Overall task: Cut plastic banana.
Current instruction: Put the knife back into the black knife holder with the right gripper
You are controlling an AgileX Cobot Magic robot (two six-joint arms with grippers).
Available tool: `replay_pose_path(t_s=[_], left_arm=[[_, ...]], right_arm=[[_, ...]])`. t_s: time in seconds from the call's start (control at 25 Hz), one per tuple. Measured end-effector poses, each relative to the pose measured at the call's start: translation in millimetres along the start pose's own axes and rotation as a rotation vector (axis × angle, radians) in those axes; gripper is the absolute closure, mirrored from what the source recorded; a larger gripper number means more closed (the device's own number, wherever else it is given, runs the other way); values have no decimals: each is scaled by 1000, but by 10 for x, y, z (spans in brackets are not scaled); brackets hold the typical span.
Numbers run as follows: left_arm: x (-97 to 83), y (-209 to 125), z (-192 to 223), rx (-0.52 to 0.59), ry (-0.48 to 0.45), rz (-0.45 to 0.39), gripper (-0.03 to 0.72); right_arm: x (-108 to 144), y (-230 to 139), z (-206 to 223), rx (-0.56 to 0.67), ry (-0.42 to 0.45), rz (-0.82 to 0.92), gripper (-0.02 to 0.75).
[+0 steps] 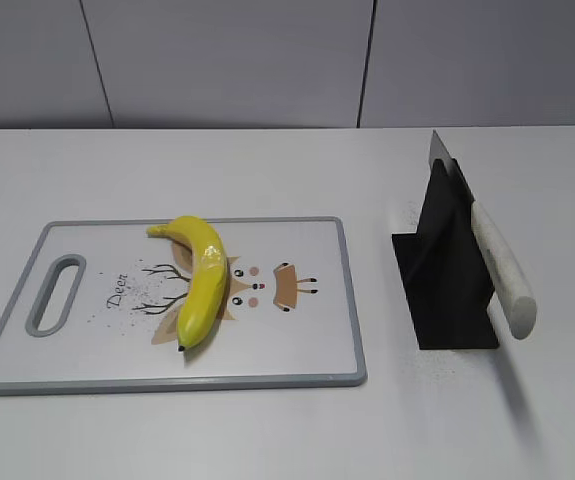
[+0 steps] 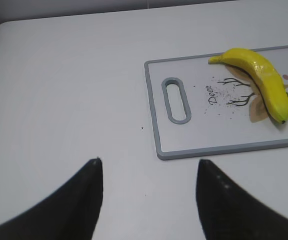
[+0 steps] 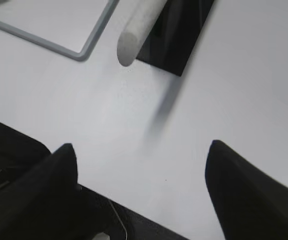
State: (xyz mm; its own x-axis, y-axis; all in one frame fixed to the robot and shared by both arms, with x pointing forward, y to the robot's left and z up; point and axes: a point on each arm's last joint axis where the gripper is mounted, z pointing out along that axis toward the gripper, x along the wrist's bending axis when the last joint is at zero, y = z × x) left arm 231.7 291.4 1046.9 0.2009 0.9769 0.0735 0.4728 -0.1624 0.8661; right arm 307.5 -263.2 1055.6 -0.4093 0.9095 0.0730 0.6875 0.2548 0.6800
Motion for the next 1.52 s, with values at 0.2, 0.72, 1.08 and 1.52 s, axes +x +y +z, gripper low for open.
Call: replay_pose_path(t_s=[0.2,0.72,1.08,1.52], left_arm=[[0,0,0,0,0,2,122],[-1,0,0,0,-2,0,126],[-3,1,0,-2,-3,-2,127],[-3,1,0,-2,-3,0,127]], right_arm=[[26,-168,-277,-173,1,-17,174],[51,-576,-514,-342,6,-40,177],[56,-611,-543,-377,-39,-11,177],[63,-589,-522,-390,-256,149,177]])
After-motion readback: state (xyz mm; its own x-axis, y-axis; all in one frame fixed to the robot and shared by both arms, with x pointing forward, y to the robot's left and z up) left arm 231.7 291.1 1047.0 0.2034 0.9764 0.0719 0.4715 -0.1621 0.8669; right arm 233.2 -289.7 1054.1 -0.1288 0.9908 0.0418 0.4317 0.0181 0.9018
